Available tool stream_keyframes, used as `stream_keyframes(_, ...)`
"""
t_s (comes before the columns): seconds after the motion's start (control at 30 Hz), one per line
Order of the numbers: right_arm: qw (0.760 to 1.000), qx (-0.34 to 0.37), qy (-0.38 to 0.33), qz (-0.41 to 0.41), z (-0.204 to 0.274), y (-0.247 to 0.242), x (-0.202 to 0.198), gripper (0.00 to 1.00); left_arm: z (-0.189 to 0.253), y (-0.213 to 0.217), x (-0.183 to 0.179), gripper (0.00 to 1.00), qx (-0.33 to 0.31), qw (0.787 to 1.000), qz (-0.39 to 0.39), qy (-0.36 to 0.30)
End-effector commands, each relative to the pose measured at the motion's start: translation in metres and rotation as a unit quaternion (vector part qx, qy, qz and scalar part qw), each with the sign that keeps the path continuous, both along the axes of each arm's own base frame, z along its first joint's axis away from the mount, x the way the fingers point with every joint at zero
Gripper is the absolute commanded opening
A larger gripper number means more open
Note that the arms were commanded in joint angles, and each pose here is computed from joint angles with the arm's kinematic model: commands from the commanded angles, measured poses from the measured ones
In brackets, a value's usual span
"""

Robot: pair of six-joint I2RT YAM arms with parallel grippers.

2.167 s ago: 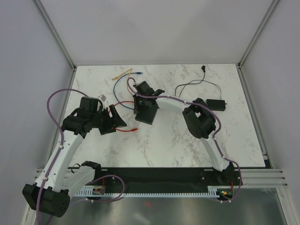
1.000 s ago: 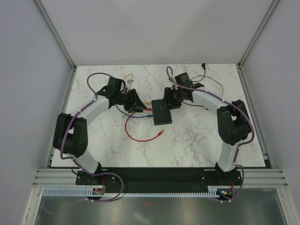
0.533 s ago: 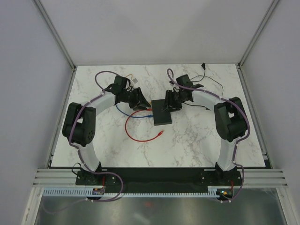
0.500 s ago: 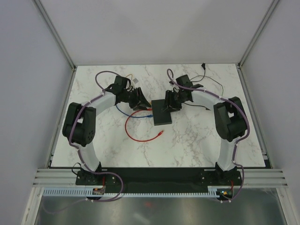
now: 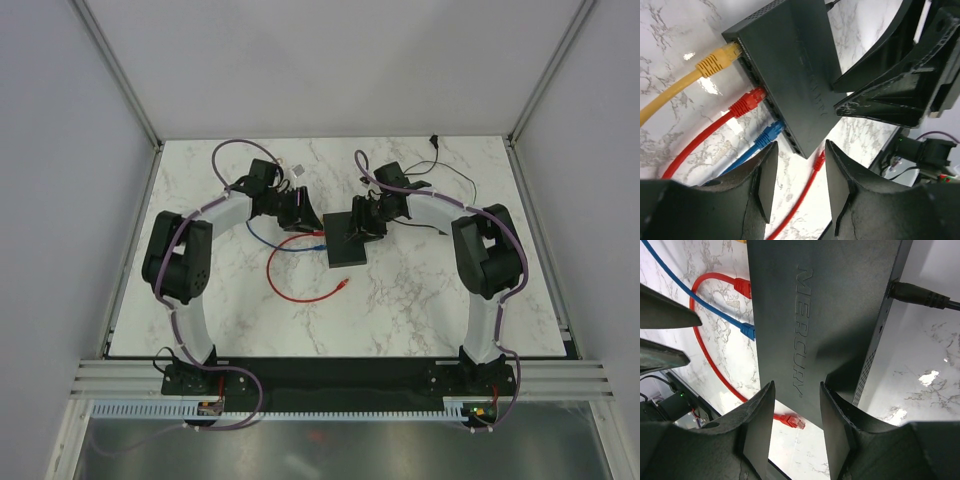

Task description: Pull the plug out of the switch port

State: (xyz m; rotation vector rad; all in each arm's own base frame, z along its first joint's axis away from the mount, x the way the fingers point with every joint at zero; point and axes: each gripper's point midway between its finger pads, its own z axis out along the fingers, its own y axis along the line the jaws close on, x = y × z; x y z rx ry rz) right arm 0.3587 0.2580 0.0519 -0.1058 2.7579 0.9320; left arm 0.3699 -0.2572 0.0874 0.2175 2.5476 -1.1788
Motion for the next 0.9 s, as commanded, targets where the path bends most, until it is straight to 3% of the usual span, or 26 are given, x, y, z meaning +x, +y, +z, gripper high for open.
stream_keyframes(0.0, 1.000, 0.012, 0.002, 0.008, -0.001, 0.004, -0.001, 0.49, -0.007, 0.002, 0.007, 0.49, 0.017, 0.997, -0.056, -0.059)
stream_keyframes(0.23, 1.000, 0.010, 0.007, 0.008, -0.004, 0.003, -0.004, 0.49, -0.038, -0.004, -0.002, 0.54, 0.044, 0.994, -0.082, -0.050)
stream_keyframes(0.87, 1.000, -0.002, 0.010, 0.013, -0.012, -0.001, -0.007, 0.49, -0.063, -0.012, -0.012, 0.46, 0.044, 0.992, -0.114, -0.019)
